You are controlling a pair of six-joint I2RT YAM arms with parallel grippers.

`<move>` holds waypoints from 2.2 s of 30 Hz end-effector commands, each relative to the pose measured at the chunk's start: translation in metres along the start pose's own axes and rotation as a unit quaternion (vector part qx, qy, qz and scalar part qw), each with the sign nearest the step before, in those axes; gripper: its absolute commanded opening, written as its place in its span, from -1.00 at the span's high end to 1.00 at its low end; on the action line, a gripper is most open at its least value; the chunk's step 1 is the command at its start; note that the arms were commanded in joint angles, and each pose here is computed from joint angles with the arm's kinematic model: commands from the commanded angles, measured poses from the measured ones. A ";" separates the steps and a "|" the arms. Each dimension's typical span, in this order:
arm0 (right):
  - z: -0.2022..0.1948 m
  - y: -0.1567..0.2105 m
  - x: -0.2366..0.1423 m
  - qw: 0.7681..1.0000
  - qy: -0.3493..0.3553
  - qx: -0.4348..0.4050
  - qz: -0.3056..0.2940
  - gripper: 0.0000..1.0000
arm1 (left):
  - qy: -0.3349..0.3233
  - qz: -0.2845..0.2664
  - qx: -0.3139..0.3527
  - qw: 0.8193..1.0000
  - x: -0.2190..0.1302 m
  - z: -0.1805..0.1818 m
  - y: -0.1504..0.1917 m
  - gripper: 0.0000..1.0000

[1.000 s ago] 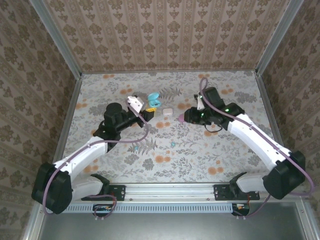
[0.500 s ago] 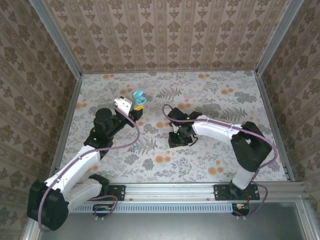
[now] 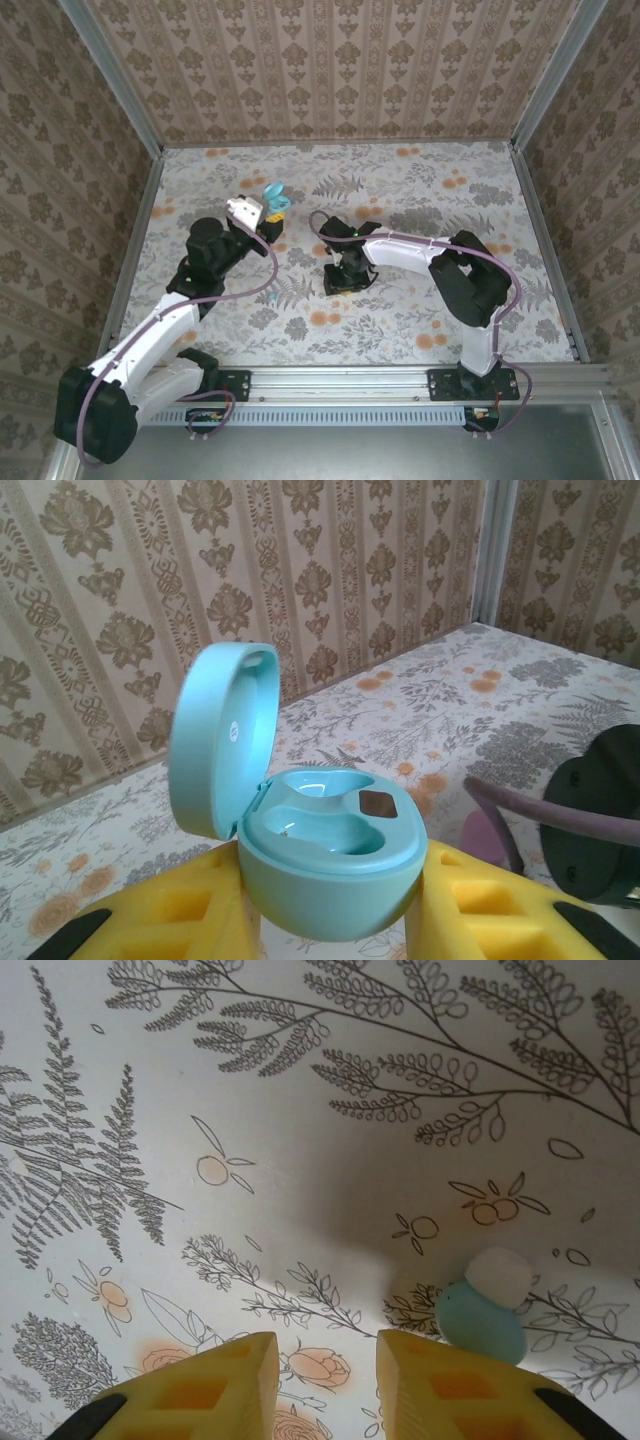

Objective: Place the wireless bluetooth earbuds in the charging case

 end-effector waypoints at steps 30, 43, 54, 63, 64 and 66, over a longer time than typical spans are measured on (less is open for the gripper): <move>-0.051 -0.018 -0.018 0.995 0.037 0.083 -0.040 0.38 | 0.004 -0.004 -0.002 1.000 0.001 0.005 -0.002 0.27; -0.047 -0.017 -0.002 0.997 0.037 0.070 -0.018 0.37 | 0.005 -0.002 -0.003 1.000 0.002 0.005 -0.001 0.27; -0.040 -0.021 0.008 0.997 0.029 0.065 -0.010 0.38 | 0.004 0.001 -0.005 1.000 0.003 0.006 0.000 0.27; -0.038 -0.024 0.010 0.997 0.026 0.071 -0.011 0.47 | 0.004 0.003 -0.007 1.000 0.003 0.006 0.000 0.27; -0.037 -0.025 0.009 0.997 0.026 0.070 -0.014 0.48 | 0.004 0.002 -0.006 1.000 0.003 0.006 0.000 0.27; -0.039 -0.026 0.007 0.997 0.032 0.068 -0.018 0.51 | 0.005 0.002 -0.007 1.000 0.004 0.005 -0.001 0.27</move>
Point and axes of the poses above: each hand's point on the last joint's axis, 136 mm out from that joint toward the fingers, its own x axis out along the fingers, its own z axis along the line the jaws close on, y = z × x, the point moved 1 cm from there along -x, back along the fingers, and after that the axes turned 8 degrees about -x, right-handed, at the moved point
